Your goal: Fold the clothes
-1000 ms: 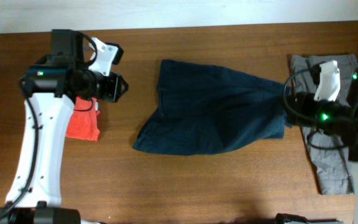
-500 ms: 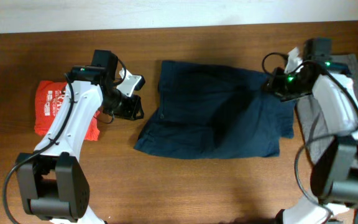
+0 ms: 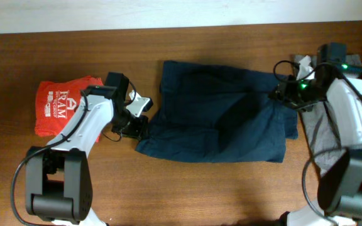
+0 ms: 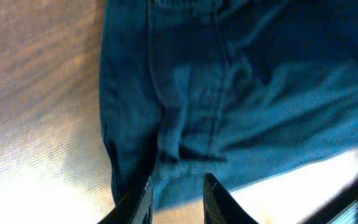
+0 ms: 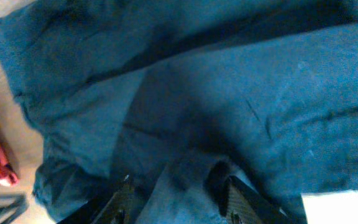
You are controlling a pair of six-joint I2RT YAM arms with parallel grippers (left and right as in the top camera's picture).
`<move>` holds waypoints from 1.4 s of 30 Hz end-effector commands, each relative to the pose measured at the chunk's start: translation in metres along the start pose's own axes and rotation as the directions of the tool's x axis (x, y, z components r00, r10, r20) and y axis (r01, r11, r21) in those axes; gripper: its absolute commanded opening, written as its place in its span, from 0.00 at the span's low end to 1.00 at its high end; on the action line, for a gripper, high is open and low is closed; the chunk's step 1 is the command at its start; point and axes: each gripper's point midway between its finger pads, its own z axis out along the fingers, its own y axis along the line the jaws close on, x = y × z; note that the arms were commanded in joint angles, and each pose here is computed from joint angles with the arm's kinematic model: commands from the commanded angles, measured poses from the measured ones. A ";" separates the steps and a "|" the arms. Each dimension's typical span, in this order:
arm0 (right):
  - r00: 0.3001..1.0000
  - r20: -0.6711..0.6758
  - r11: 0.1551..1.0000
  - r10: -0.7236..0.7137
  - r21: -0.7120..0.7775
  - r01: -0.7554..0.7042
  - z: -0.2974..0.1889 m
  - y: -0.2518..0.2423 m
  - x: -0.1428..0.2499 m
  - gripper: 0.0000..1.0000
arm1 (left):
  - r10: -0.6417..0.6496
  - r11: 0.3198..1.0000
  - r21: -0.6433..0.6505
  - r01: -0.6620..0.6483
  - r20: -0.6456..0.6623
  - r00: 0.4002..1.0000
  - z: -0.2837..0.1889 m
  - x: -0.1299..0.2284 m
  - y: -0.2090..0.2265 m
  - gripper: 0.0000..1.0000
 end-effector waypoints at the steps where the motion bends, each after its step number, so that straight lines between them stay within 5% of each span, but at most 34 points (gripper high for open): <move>1: 0.994 0.045 0.995 -0.104 -0.005 0.104 -0.026 0.011 0.005 0.52 | 0.013 0.999 0.041 -0.014 0.041 0.999 0.005 -0.008 -0.005 0.28; 14: 0.981 0.061 0.983 -0.185 -0.002 0.186 -0.054 0.022 0.024 0.64 | 0.073 0.993 0.091 -0.077 0.053 0.996 0.038 -0.025 -0.018 0.32; 16: 0.981 0.055 0.983 -0.185 -0.002 0.185 -0.054 0.021 0.025 0.64 | 0.078 0.991 0.101 -0.082 0.049 0.996 0.039 -0.024 -0.022 0.27; 18: 0.981 0.054 0.983 -0.184 -0.002 0.184 -0.054 0.022 0.026 0.63 | 0.079 0.991 0.101 -0.084 0.055 0.995 0.037 -0.027 -0.023 0.01; 25: 0.984 0.034 0.985 -0.174 -0.002 0.174 -0.054 0.020 0.031 0.64 | -0.068 0.995 0.082 0.051 0.212 0.975 -0.023 -0.078 -0.005 0.01; 30: 0.987 0.009 0.987 -0.160 -0.001 0.160 -0.052 0.019 0.037 0.68 | -0.095 0.987 -0.080 0.140 0.411 0.907 -0.089 -0.123 0.045 0.01; 42: 0.956 -0.270 0.993 -0.112 0.016 0.121 0.019 0.015 0.109 0.71 | -0.125 0.924 -0.279 0.262 0.428 0.895 -0.097 -0.116 0.092 0.01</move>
